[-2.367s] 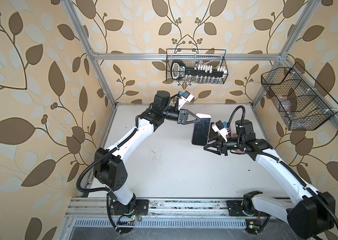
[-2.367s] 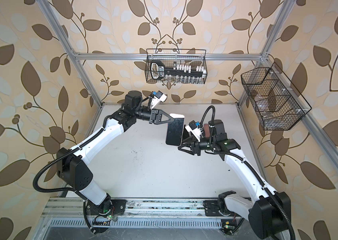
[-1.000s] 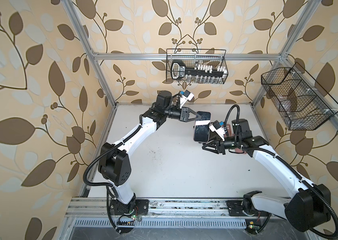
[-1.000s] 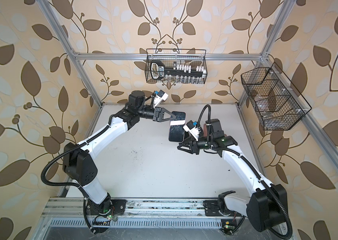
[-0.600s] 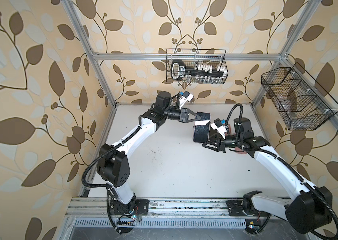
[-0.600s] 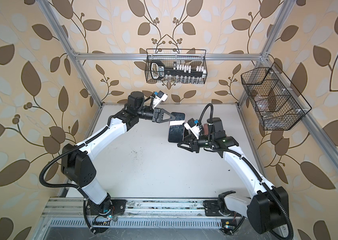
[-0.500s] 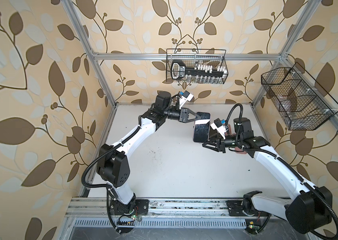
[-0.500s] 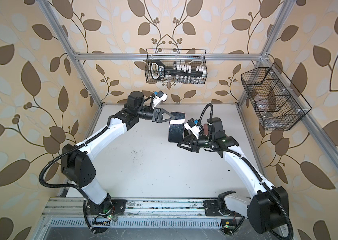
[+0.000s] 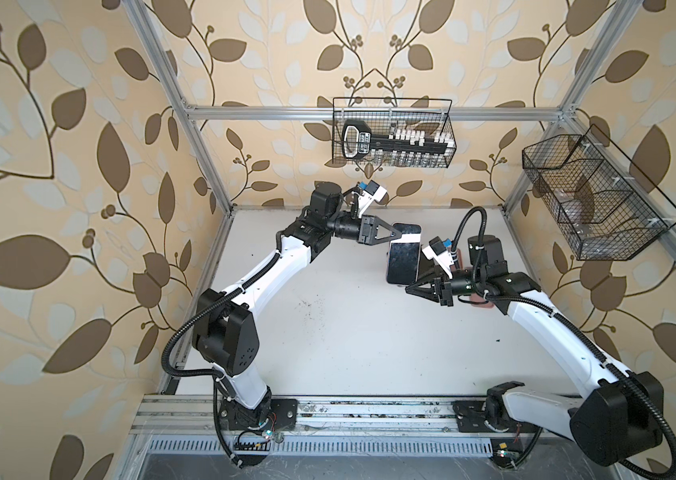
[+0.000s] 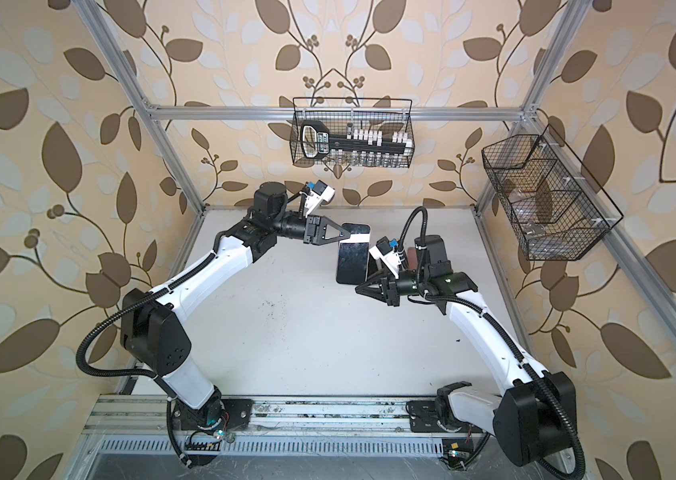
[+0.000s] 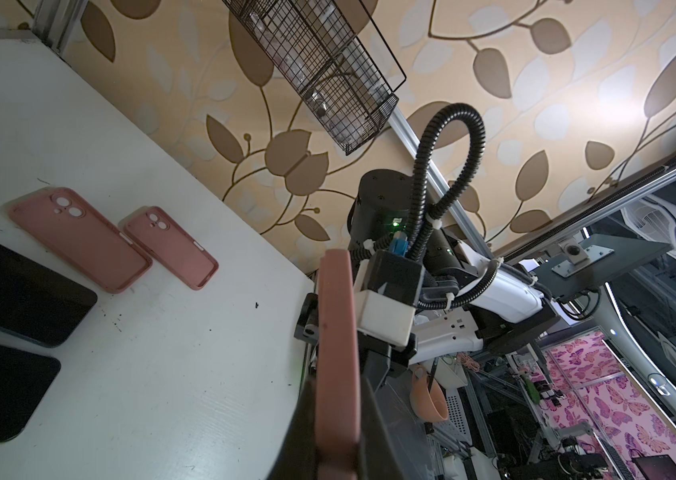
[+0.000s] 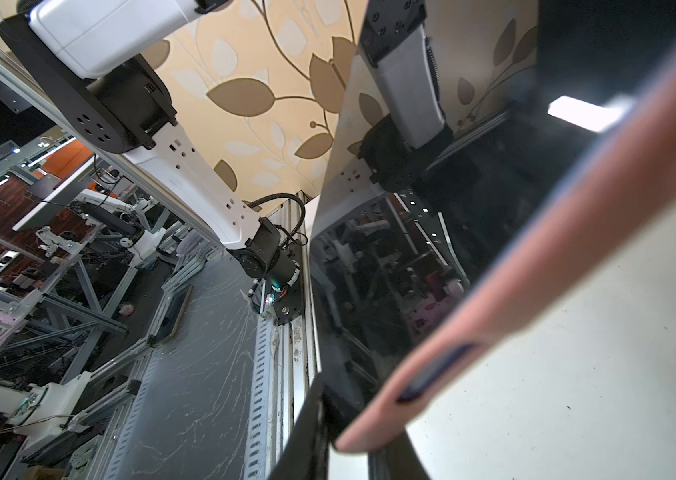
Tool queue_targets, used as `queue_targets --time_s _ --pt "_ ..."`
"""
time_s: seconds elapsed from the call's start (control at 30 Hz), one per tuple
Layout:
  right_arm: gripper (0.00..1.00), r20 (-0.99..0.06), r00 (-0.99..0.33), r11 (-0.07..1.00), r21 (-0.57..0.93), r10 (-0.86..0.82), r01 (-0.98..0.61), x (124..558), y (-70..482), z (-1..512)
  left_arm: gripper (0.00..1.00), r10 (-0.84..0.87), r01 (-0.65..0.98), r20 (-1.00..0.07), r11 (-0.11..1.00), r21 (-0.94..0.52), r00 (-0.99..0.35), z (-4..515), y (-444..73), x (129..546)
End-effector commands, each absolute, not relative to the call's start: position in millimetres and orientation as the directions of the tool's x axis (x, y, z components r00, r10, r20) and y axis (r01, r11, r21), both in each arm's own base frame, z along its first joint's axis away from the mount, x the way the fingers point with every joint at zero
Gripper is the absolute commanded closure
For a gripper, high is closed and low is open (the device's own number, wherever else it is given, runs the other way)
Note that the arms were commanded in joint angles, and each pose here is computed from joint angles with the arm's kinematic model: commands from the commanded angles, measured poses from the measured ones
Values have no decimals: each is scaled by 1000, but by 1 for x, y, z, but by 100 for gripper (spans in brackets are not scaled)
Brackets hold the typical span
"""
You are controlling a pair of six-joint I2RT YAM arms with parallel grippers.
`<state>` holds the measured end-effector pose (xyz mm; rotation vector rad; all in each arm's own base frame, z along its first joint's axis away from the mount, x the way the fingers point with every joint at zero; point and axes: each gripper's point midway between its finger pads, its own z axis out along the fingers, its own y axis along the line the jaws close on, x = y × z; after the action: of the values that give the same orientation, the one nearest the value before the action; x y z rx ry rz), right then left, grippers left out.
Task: Take the phone out of the phone case
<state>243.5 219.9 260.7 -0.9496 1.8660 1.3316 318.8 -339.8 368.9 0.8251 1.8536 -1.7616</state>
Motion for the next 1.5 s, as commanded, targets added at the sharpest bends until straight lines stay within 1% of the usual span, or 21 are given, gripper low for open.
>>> queue_targets --time_s 0.0,0.1,0.23,0.37,0.43,0.7,0.97,1.1,1.27,1.47 --pt "87 -862 -474 179 445 -180 -877 244 221 274 100 63 746 -748 -53 -664 -661 417 -332 300" --pt "89 -867 -466 164 441 -176 -882 245 220 275 100 41 709 -709 -29 -705 -704 419 -332 306" --pt "90 -881 -443 152 421 -166 -894 246 217 280 100 -8 626 -626 -4 -780 -780 417 -333 316" --pt "90 -885 -438 132 421 -156 -897 247 215 280 100 -69 543 -540 -36 -839 -839 420 -332 322" --pt "91 -886 -437 130 420 -156 -898 248 215 278 100 -99 528 -521 -63 -847 -848 425 -330 321" --pt "91 -880 -449 127 433 -156 -893 251 214 268 100 -148 500 -485 -88 -862 -862 436 -324 318" --pt "90 -866 -476 197 445 -151 -873 262 212 248 100 -184 496 -470 -138 -857 -863 457 -319 315" --pt "89 -862 -489 210 457 -138 -864 266 210 245 100 -191 494 -465 -149 -857 -864 460 -318 313" --pt "88 -856 -504 264 464 -111 -846 276 207 238 100 -206 485 -449 -180 -856 -869 464 -317 314" --pt "86 -851 -516 279 474 -98 -835 278 203 232 100 -224 482 -437 -213 -850 -871 469 -314 317"
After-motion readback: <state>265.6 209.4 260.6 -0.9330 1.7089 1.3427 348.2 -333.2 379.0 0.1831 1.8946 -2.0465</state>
